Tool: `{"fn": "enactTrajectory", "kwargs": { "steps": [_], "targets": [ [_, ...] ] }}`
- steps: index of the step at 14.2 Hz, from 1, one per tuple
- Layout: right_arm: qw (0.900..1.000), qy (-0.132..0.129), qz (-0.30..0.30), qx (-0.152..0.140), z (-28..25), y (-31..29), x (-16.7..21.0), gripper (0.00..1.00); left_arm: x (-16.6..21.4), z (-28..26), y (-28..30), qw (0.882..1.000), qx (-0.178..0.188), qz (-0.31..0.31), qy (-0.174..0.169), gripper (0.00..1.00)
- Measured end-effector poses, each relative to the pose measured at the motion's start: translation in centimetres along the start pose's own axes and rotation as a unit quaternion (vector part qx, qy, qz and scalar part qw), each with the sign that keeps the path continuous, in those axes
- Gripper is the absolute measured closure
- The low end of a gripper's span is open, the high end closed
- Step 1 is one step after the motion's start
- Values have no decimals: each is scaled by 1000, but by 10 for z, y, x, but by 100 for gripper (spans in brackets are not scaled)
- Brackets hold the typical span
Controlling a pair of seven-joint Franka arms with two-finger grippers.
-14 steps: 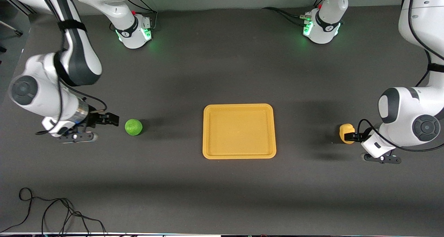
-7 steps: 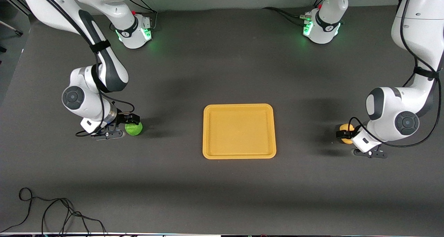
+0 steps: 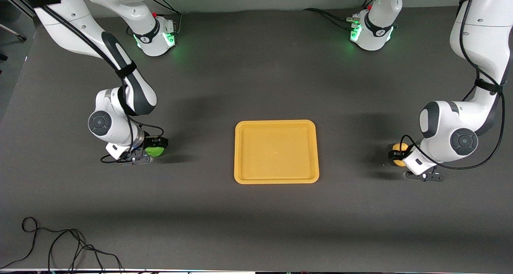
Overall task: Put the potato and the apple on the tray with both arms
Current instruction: 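Close the left gripper on the potato while the right gripper grasps the apple, then carry the potato with the left gripper over the tray and lower it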
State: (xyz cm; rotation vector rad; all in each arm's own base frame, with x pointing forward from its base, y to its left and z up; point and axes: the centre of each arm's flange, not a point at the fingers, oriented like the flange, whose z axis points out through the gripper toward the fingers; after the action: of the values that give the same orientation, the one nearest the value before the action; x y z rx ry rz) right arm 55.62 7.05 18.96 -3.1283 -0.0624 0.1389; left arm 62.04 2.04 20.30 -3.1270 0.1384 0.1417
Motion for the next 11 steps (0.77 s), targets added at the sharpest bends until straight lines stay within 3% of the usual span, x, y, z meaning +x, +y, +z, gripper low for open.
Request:
{"fn": "enactTrajectory", "kwargs": {
  "steps": [1,2,3,5,7,11],
  "targets": [
    [1000,-1,0,0,2,0,0,8,0,-1,0,1000,0,-2,1,44],
    [1000,0,0,0,1,0,0,23,1,-1,1,1000,0,-4,2,44],
    [1000,4,0,0,-2,0,2,26,2,-3,1,1000,0,-6,4,44],
    [1000,7,-1,0,-17,-2,6,26,6,-18,9,1000,-1,-11,10,44],
    [1000,-6,-3,-2,-46,-5,13,26,10,-48,32,1000,2,-17,-9,44],
    [999,-38,-14,-6,-143,-21,32,26,23,-150,142,998,-7,-41,-38,44]
  ]
}}
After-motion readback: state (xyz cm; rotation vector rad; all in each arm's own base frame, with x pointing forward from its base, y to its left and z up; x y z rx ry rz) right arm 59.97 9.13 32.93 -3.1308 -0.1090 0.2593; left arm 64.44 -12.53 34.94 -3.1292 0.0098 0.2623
